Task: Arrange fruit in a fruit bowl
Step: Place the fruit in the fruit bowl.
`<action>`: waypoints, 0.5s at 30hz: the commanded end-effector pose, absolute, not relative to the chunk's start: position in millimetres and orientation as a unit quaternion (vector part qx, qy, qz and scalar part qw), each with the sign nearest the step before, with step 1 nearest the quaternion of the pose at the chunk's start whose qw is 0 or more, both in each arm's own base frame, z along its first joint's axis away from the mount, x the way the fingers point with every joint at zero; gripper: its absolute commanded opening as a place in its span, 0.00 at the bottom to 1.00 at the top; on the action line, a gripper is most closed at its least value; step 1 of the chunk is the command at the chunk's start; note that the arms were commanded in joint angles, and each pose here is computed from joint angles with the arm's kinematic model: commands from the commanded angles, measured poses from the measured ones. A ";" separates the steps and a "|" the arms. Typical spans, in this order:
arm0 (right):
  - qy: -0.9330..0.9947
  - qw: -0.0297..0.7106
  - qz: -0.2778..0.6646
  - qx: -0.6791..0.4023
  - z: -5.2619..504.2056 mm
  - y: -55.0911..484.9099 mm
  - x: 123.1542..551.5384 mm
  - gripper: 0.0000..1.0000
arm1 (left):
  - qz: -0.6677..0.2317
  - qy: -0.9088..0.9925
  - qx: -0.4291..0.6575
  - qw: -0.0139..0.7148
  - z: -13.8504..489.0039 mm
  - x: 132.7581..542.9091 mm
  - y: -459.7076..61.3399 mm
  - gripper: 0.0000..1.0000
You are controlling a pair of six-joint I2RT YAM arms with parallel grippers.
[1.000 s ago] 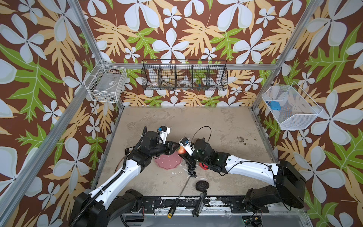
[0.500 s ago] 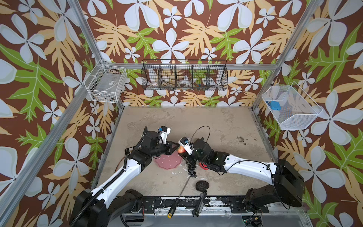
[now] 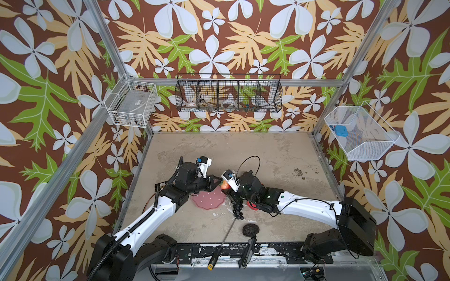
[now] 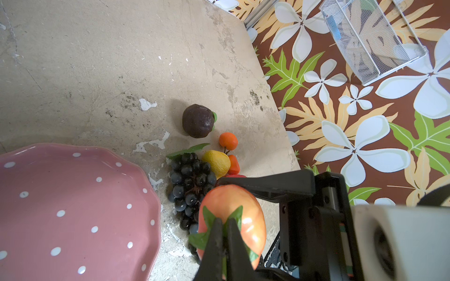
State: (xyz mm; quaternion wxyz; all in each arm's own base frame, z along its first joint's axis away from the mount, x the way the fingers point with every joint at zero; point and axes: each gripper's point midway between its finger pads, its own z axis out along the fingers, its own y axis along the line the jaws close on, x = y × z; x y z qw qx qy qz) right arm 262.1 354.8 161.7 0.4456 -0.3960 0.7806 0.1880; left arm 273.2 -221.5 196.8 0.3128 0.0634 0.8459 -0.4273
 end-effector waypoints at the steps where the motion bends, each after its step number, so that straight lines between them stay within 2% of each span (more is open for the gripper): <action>1: 0.780 0.453 0.196 -0.386 168.4 357.7 264.4 0.57 | -0.424 0.847 0.061 0.314 197.8 274.2 -220.7 0.00; 9: 0.778 0.462 0.197 -0.377 181.3 347.8 260.5 0.89 | -0.358 0.874 0.017 0.329 186.3 295.1 -203.3 0.00; 12: 0.781 0.479 0.179 -0.358 189.9 331.2 261.3 0.95 | -0.320 0.883 -0.018 0.342 179.9 310.7 -191.9 0.00; 15: 0.789 0.496 0.155 -0.327 194.4 309.1 266.1 0.96 | -0.258 0.894 -0.062 0.360 169.5 332.4 -172.1 0.00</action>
